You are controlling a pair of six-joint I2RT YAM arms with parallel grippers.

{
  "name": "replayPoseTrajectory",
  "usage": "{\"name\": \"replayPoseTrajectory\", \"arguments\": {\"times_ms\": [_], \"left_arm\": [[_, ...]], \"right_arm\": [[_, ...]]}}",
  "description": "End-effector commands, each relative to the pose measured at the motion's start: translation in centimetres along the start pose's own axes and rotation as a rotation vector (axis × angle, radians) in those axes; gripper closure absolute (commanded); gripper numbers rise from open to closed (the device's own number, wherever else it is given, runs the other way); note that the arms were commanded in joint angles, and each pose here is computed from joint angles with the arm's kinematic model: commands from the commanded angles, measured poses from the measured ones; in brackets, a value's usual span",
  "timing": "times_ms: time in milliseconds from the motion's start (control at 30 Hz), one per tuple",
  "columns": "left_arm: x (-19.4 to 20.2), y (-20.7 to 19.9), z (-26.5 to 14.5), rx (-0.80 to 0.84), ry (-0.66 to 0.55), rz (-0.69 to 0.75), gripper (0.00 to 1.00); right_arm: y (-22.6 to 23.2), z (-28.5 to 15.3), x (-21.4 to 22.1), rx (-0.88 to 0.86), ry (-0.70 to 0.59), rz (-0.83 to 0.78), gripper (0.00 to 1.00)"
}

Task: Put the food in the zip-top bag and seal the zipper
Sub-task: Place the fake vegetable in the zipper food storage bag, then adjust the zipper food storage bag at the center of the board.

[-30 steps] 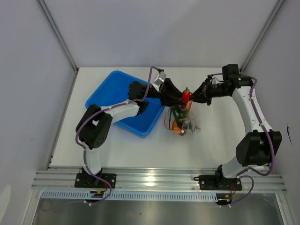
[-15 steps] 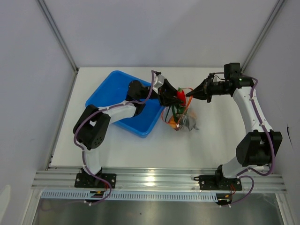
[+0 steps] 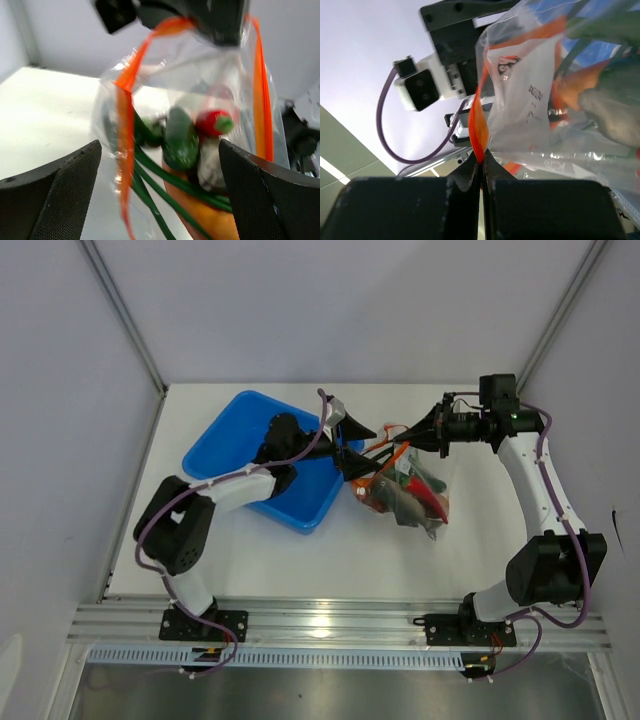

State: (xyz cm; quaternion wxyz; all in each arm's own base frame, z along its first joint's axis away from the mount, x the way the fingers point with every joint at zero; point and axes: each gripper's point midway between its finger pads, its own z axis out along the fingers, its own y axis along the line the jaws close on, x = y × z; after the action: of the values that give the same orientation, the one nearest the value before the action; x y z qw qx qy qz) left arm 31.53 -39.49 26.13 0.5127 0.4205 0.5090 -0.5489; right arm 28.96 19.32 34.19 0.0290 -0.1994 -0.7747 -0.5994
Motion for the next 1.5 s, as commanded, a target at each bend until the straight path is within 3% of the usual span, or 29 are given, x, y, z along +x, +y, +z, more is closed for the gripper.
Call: {"name": "replayPoseTrajectory", "arguments": {"times_ms": [0, 167, 200, 300, 367, 500, 633, 867, 1000, 1167, 1233, 1367, 1467], "left_arm": [[-6.2, 0.7, -2.0, -0.211, -0.061, 0.061, 0.01], [-10.0, 0.9, -4.2, -0.419, -0.030, -0.055, 0.01], [-8.9, 0.9, -4.9, -0.449, 0.026, -0.118, 0.01], [-10.0, 0.6, -6.4, -0.507, 0.019, -0.255, 0.01], [-9.7, -0.8, -6.8, -0.456, 0.033, -0.387, 0.01], [-8.7, -2.2, -8.2, -0.345, 0.055, -0.506, 0.00], [-7.8, -3.8, -8.1, -0.297, 0.107, -0.414, 0.01], [-7.1, -6.7, -7.3, -0.172, 0.169, -0.386, 0.00], [-7.3, -7.5, -7.3, -0.155, 0.158, -0.358, 0.06], [-7.5, -6.6, -7.5, -0.232, 0.182, -0.294, 0.11], [-6.0, -5.8, -8.0, -0.302, 0.255, -0.291, 0.16], [-4.6, -3.8, -9.0, -0.493, 0.393, -0.244, 0.16], [-2.9, -3.0, -9.9, -0.578, 0.475, -0.293, 0.16]], "right_arm": [[1.3, -0.5, 1.7, -0.047, 0.043, -0.044, 1.00], [0.0, -0.2, 1.1, -0.012, 0.024, -0.059, 1.00], [-0.4, -0.1, 1.0, 0.002, 0.023, -0.048, 1.00], [-1.2, 0.0, 0.7, 0.027, 0.012, -0.057, 1.00], [-1.5, 0.1, 0.6, 0.035, 0.010, -0.060, 1.00], [-1.9, 0.1, 0.7, 0.053, -0.003, -0.071, 1.00], [-2.6, -0.1, 1.0, 0.076, -0.011, -0.086, 1.00], [-3.0, -0.2, 0.9, 0.078, -0.014, -0.079, 1.00], [-3.0, -0.1, 0.8, 0.078, -0.016, -0.080, 1.00], [-3.3, -0.1, 0.7, 0.090, -0.021, -0.080, 1.00], [-3.3, -0.2, 0.6, 0.091, -0.028, -0.081, 1.00], [-3.3, -0.2, 0.6, 0.095, -0.039, -0.088, 1.00], [-3.1, -0.3, 0.4, 0.097, -0.056, -0.099, 1.00]]}}
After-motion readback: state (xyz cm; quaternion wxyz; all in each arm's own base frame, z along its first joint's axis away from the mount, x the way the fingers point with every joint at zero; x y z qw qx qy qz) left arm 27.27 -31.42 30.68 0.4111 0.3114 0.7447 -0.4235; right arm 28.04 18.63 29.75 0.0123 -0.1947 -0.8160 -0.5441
